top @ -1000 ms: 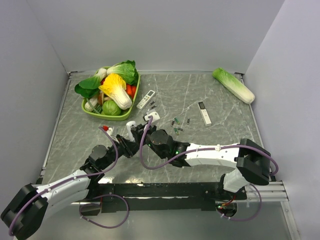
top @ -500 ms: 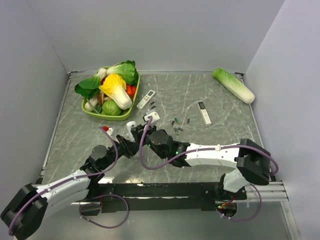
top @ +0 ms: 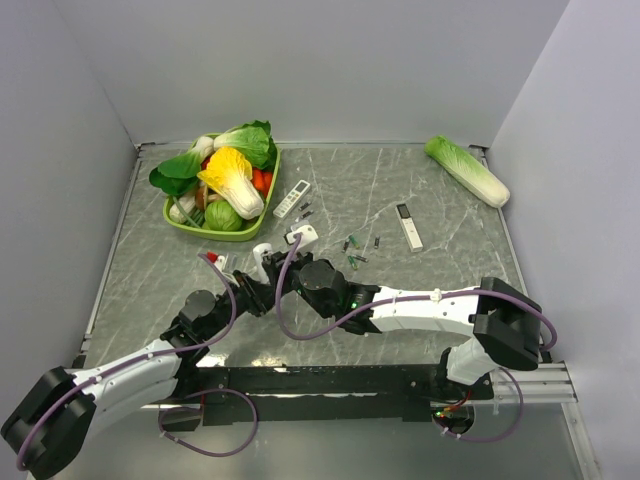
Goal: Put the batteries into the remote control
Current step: Load the battery into the remote control.
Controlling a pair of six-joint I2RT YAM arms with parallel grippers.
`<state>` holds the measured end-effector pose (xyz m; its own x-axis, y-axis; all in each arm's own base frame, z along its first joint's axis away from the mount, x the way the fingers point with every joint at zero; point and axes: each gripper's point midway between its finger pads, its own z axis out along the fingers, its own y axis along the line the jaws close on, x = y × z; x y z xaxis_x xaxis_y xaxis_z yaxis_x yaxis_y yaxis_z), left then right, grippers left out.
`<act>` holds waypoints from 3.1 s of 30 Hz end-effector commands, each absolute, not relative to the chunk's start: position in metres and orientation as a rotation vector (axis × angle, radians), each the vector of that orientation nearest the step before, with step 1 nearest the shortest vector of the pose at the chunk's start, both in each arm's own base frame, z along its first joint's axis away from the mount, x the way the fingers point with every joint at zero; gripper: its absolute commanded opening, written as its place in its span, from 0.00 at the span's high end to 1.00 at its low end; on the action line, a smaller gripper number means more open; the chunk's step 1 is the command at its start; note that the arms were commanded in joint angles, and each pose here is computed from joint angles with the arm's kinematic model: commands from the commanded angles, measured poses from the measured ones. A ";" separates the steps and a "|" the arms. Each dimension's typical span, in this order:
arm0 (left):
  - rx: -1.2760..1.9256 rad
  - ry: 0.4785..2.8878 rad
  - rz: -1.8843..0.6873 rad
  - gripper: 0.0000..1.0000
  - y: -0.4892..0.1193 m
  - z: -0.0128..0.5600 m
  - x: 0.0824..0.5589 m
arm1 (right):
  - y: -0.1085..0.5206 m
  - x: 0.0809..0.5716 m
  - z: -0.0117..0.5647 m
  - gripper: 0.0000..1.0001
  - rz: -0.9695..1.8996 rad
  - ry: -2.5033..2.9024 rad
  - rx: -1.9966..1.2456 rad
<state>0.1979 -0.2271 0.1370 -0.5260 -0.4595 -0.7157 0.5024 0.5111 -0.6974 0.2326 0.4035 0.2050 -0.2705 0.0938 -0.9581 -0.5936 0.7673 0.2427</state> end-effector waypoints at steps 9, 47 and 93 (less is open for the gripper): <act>0.019 1.673 -1.250 0.99 -0.232 0.161 0.202 | 0.401 0.237 0.228 0.51 0.684 1.697 -0.375; 0.262 1.639 -1.473 0.99 -0.268 0.193 0.177 | 0.340 0.183 0.277 0.24 0.745 1.100 -1.199; 0.378 1.621 -1.528 0.99 -0.286 0.205 0.164 | 0.347 0.206 0.259 0.78 0.749 1.093 -1.355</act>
<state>0.1602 -0.2793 0.1677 -0.6598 -0.2800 -0.6973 0.6435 0.2687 -0.7168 0.2073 0.3416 0.2437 0.3226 -0.1939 -0.9265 -0.9229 0.1532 -0.3534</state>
